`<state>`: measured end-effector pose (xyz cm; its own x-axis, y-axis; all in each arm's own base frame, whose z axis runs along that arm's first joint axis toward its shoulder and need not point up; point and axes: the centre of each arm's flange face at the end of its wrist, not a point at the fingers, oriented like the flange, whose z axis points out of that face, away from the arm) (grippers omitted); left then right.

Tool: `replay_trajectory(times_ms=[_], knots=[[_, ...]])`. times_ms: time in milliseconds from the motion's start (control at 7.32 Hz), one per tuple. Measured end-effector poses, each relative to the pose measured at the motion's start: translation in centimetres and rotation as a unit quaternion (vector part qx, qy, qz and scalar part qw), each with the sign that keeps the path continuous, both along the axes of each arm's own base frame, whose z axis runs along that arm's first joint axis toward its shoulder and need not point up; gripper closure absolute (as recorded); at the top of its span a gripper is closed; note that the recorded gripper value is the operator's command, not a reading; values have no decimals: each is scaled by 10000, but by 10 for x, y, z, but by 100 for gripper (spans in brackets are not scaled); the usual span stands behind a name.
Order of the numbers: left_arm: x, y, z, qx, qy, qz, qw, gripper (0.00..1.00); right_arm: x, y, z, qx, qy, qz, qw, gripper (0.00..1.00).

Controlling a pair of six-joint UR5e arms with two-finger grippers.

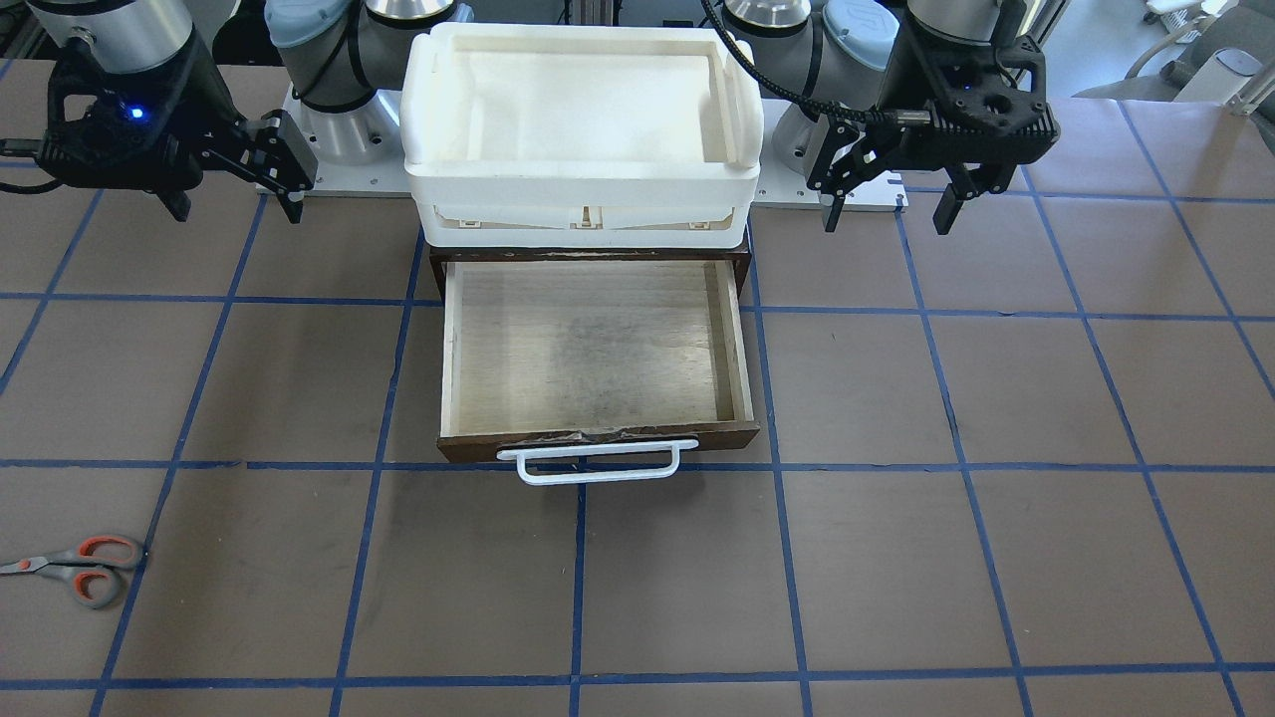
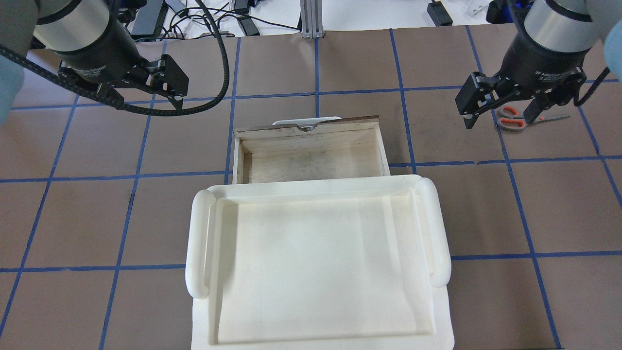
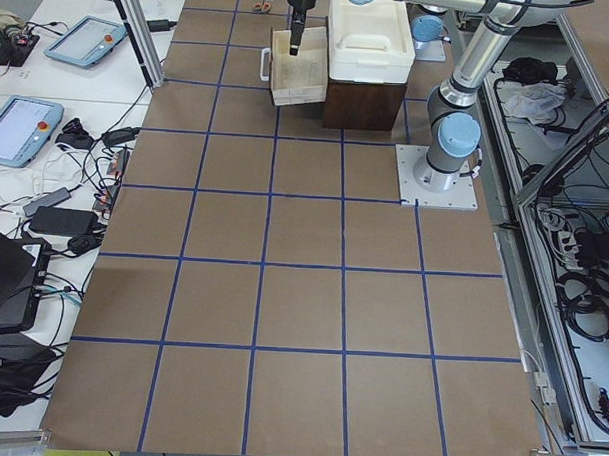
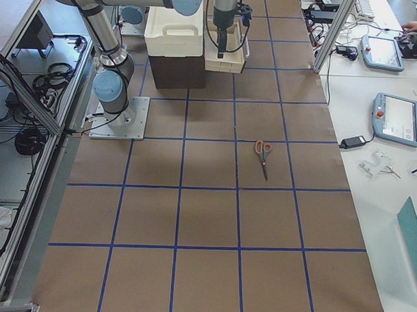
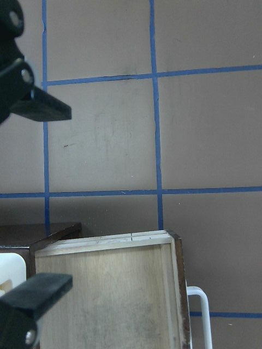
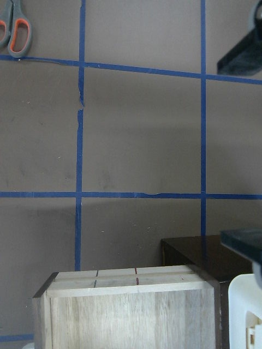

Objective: Put scissors in drawer and close it

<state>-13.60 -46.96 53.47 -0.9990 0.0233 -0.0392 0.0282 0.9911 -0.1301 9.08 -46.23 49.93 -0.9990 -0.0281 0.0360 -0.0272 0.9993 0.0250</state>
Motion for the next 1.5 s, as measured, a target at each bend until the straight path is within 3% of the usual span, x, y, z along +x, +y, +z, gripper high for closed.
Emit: replay_trajectory(times_ms=[683,957,1230,1503], knots=[[1,0,0,-5,-6,6,10000,0,-1,-2,-1,-35,-51,-59,10000,0],[1,0,1,-6,-6,5,10000,0,-22,-13,-7,-13,-74,150,9999,0],[1,0,1,-5,-6,8,10000,0,-60,-32,-13,-174,-48,900,9958,0],[1,0,1,-7,-6,7,10000,0,-97,-56,-31,-233,6,1845,9825,0]])
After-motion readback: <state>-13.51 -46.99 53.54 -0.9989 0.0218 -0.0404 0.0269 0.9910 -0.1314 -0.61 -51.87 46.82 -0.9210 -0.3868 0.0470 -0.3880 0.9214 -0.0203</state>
